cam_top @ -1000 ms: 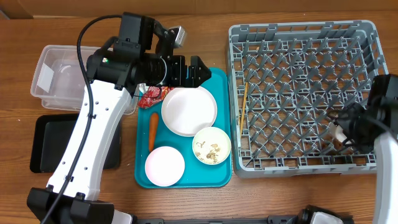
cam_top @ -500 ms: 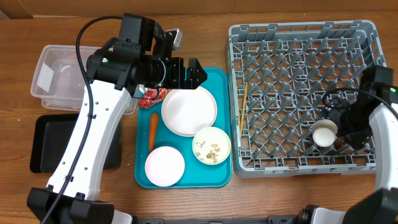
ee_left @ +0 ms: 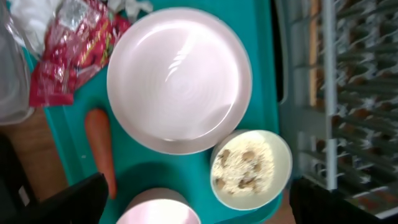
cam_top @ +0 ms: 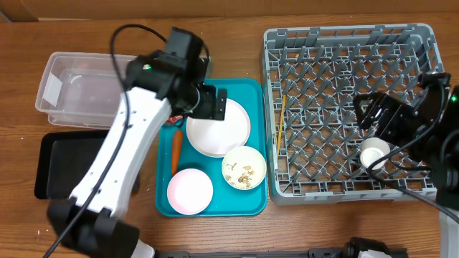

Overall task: Sort waste into correct bins and load items into the dishwasher
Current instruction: 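Grasp the white bowl of rice scraps with the left gripper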

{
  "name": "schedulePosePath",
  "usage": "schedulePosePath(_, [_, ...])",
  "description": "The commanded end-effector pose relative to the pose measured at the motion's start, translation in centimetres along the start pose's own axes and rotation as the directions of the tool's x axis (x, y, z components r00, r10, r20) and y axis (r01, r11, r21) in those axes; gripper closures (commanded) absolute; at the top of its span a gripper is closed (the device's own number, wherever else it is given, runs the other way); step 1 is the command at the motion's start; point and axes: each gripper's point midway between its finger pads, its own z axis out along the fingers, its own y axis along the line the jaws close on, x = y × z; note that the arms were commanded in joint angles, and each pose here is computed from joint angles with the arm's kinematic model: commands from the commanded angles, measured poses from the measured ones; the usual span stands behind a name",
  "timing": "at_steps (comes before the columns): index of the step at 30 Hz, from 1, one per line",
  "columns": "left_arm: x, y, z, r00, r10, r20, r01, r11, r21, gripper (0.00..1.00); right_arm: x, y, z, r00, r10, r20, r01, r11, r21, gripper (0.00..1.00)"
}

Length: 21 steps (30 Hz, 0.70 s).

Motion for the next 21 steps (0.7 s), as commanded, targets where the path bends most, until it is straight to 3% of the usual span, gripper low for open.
schedulePosePath(1, [1.5, 1.6, 3.8, 0.994, -0.013, -0.113, 0.001, 0.994, -0.105, 0.07, 0.4, 0.6, 0.5, 0.999, -0.015, -0.039, 0.014, 0.999, -0.03, 0.0])
schedulePosePath(8, [1.9, 2.0, 8.0, 0.982, -0.049, -0.183, 0.03, 0.994, -0.107, 0.09, 1.7, 0.0, 1.6, 0.992, 0.016, -0.127, -0.018, 1.0, -0.015, 0.0])
schedulePosePath(10, [2.1, 0.9, 8.2, 0.978, -0.036, -0.204, 0.026, 0.998, -0.05, 0.2, 2.3, 0.7, 1.9, 0.986, -0.02, -0.165, 0.009, 0.998, -0.067, 0.01])
schedulePosePath(12, [2.6, -1.5, 8.1, 0.973, 0.061, -0.225, -0.043, 0.996, 0.08, 0.24, 2.8, 1.1, 2.4, 0.98, -0.046, -0.193, 0.029, 0.996, -0.087, 0.01])
schedulePosePath(14, [3.5, -2.9, 8.1, 0.961, 0.141, -0.24, -0.112, 0.985, 0.13, 0.23, 3.0, 1.2, 2.9, 0.976, -0.054, -0.211, 0.036, 0.996, -0.088, 0.01])
schedulePosePath(21, [6.6, -3.9, 10.2, 0.914, 0.286, -0.288, -0.293, 0.956, 0.018, 0.25, 3.3, 1.2, 3.9, 0.968, -0.051, -0.245, 0.03, 0.996, -0.087, 0.01])
